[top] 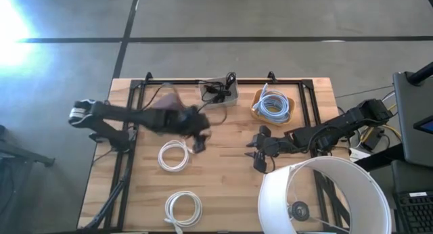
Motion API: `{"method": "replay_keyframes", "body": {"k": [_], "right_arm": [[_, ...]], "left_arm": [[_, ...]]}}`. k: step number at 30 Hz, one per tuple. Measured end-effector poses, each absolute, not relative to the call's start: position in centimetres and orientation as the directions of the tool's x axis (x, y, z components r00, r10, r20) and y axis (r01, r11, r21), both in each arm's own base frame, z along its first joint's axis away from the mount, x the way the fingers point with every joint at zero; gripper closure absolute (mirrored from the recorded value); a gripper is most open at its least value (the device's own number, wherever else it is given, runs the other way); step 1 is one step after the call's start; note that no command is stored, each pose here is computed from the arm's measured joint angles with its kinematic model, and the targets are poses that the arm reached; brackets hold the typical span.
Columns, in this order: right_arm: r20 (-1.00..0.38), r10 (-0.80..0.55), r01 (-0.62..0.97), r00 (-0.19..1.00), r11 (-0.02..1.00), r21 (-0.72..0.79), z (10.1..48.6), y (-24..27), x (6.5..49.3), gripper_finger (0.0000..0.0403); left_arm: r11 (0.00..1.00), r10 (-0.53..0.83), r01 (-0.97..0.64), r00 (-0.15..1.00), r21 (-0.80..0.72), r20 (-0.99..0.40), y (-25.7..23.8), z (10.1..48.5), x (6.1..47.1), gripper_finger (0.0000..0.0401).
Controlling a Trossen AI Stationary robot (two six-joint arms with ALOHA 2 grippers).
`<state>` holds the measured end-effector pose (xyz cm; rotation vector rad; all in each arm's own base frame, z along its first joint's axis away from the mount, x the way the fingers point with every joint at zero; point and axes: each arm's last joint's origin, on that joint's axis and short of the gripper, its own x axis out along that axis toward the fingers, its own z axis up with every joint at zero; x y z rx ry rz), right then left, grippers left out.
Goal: Pick & Place USB Port
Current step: Put the top white hdmi cable into the black bin
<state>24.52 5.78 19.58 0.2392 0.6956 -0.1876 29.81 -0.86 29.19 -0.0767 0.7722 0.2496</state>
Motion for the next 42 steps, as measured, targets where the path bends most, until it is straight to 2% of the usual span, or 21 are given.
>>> {"method": "replay_keyframes", "body": {"k": [6, 13, 19, 27, 38, 42], "right_arm": [[-0.64, -0.088, 0.245, 0.763, 0.956, 0.161, 19.7, 5.8, 24.6, 0.0232], [-0.621, -0.084, 0.241, 0.779, 0.955, 0.173, 19.8, 5.8, 24.8, 0.0232], [-0.622, -0.084, 0.243, 0.778, 0.954, 0.176, 19.8, 5.8, 24.7, 0.0232], [-0.622, -0.084, 0.243, 0.778, 0.954, 0.175, 19.8, 5.8, 24.7, 0.0232], [-0.622, -0.084, 0.243, 0.778, 0.954, 0.175, 19.8, 5.8, 24.7, 0.0232], [-0.622, -0.084, 0.243, 0.778, 0.954, 0.175, 19.8, 5.8, 24.7, 0.0232]], "left_arm": [[0.924, 0.109, -0.346, 0.647, -0.164, -0.754, -4.4, 25.9, 25.9, 0.0211], [0.871, 0.042, -0.433, 0.536, -0.231, -0.843, -6.1, 21.7, 23.4, 0.0211], [0.781, 0.03, -0.57, 0.441, -0.254, -0.897, -6.7, 18.4, 21.5, 0.0211], [0.765, -0.015, -0.546, 0.514, -0.341, -0.858, -7.7, 16.3, 21.1, 0.0211], [0.754, 0.011, -0.591, 0.449, -0.288, -0.894, -7.9, 13.1, 21.2, 0.0211], [0.755, 0.016, -0.594, 0.44, -0.278, -0.898, -8.0, 13.1, 21.4, 0.0231]]}}
